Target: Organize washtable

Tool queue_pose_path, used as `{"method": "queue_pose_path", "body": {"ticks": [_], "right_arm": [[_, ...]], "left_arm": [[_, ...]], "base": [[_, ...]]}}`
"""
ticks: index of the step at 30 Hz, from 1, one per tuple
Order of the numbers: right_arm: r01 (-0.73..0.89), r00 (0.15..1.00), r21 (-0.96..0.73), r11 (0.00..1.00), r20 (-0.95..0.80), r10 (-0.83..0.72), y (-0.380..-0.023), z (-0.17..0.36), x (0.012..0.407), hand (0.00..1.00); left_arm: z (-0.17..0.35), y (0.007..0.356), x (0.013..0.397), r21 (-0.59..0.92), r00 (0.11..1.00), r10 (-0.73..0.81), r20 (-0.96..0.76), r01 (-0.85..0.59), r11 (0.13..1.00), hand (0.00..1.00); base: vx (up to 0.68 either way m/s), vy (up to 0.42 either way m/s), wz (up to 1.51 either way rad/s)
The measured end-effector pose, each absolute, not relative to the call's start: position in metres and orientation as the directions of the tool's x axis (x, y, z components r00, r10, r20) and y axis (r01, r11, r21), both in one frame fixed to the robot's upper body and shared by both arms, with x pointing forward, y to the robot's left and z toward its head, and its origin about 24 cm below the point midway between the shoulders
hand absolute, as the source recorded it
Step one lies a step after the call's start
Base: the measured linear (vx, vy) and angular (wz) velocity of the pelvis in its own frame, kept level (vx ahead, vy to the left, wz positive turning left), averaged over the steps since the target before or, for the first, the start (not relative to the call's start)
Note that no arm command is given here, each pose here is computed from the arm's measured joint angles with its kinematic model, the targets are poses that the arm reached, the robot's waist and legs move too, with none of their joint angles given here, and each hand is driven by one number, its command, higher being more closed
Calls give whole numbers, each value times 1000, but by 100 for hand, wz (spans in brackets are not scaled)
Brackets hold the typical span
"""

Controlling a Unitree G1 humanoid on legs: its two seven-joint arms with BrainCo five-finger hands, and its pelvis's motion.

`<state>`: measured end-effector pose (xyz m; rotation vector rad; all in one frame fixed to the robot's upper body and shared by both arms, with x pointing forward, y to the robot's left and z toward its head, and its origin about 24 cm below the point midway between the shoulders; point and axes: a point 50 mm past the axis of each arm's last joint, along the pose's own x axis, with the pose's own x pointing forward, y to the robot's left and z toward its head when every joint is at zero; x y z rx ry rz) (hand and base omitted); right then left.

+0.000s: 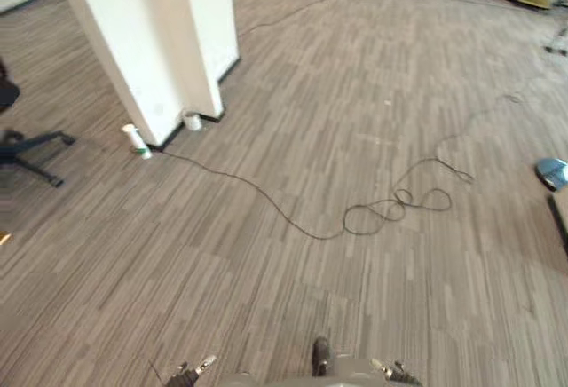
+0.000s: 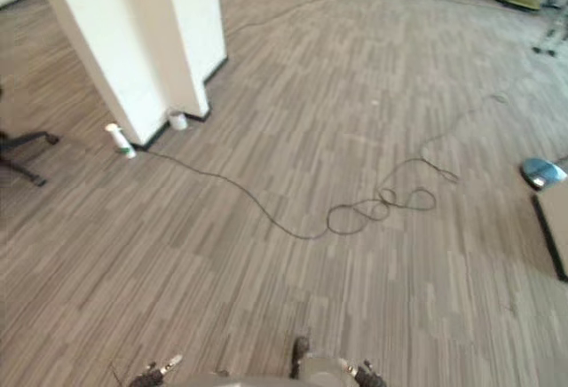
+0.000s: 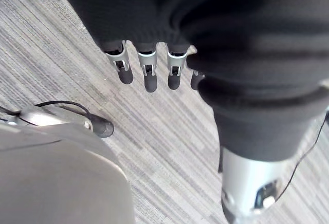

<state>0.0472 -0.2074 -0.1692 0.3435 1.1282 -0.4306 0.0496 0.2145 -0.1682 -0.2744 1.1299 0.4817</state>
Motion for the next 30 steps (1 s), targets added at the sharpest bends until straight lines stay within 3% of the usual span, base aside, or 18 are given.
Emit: {"method": "queue_pose_path", "body": {"ticks": [4,6,21,28,30], "right_arm": [[500,360,17,866,-913,-190,-216,-168,49,0],[505,316,22,863,-935,-161,-205,-172,37,0],[513,314,28,858,-936,-158,-205,-172,37,0],[603,367,87,793,-912,-180,-204,-169,47,0],[630,342,86,772,-923,-176,-199,-171,35,0]], "left_arm": [[-170,205,48,11,334,206,-920,-503,864,0],[-170,216,45,33,322,212,-923,-483,875,0],[-171,217,41,48,291,202,-935,-463,885,0],[-170,223,42,52,279,196,-940,-451,891,0],[-169,227,49,53,301,207,-931,-448,892,0]], "base": [[166,-54,1],[68,-41,1],[-2,1,-8],[-25,-42,-91],[77,-222,-36]]}}
